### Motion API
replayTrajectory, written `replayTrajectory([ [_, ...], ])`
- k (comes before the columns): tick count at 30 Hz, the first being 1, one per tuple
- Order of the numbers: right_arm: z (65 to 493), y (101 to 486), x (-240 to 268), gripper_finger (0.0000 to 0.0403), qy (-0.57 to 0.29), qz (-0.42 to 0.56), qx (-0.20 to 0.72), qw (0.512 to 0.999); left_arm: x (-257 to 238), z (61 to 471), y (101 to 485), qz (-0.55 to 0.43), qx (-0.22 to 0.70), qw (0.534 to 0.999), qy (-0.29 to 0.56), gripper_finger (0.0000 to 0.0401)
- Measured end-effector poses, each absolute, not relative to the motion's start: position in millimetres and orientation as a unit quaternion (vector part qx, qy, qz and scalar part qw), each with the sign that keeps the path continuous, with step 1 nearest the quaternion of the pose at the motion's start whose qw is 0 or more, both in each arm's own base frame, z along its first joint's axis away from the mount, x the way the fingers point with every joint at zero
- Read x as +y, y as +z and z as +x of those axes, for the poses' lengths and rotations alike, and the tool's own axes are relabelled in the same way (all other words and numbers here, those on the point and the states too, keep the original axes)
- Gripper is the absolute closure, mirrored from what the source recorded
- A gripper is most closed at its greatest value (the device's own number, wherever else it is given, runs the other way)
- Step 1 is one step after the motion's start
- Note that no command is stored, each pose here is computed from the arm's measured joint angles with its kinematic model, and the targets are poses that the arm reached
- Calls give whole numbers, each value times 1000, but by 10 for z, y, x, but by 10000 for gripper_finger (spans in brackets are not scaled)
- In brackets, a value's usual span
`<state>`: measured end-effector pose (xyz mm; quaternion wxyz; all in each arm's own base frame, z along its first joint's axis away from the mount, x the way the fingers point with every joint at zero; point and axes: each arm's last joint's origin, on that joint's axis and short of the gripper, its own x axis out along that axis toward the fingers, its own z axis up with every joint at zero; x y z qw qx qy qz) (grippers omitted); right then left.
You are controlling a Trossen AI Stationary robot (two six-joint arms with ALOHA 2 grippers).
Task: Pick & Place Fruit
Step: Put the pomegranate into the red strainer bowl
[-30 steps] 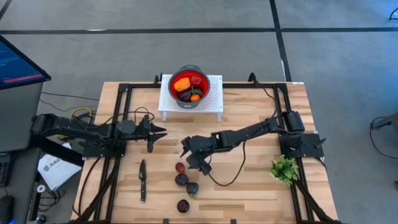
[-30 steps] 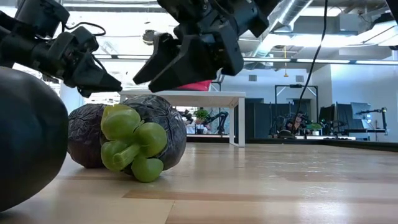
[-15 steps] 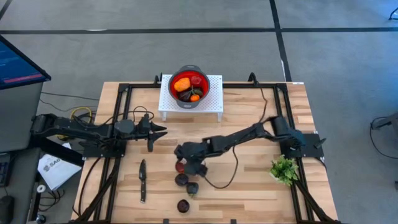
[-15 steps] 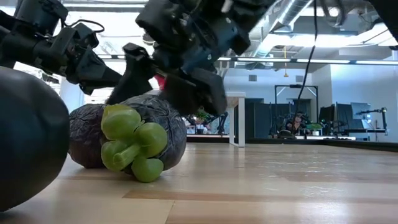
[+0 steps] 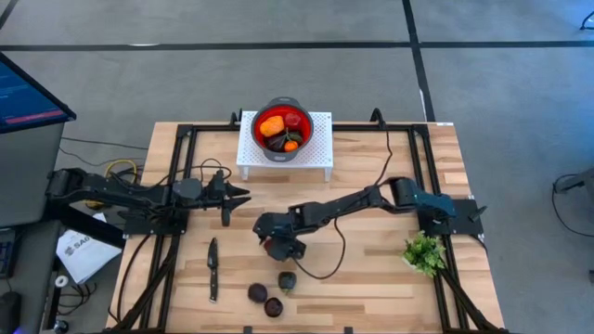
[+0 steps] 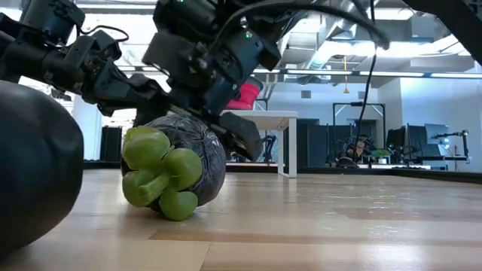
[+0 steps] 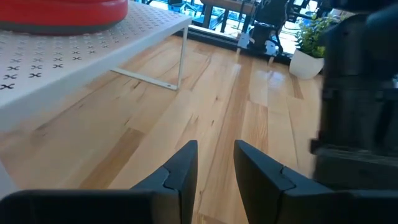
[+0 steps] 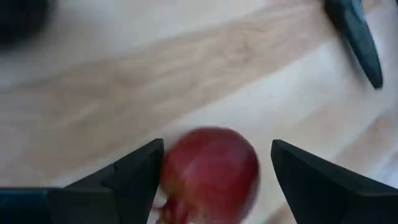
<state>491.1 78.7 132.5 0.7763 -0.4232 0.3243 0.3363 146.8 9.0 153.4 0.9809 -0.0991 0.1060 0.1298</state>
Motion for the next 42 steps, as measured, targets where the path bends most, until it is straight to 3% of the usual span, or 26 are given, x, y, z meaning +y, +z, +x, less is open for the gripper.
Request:
replayTrajectory([
  [14, 4934, 1326, 571, 113, 265, -297, 382, 834, 90, 1470, 1536, -99, 105, 981, 129, 304],
  [26, 4892, 1293, 472, 117, 211, -214, 440, 846, 89, 1471, 1536, -98, 105, 981, 128, 304],
  [30, 4880, 1312, 466, 147, 207, -211, 445, 845, 89, 1471, 1536, -98, 105, 981, 128, 304],
  [37, 4809, 1510, 427, 237, 159, -233, 465, 839, 89, 1470, 1536, -103, 104, 981, 129, 304],
  [42, 4818, 1721, 380, 240, 48, -250, 451, 855, 80, 1474, 1539, -173, 97, 973, 118, 304],
])
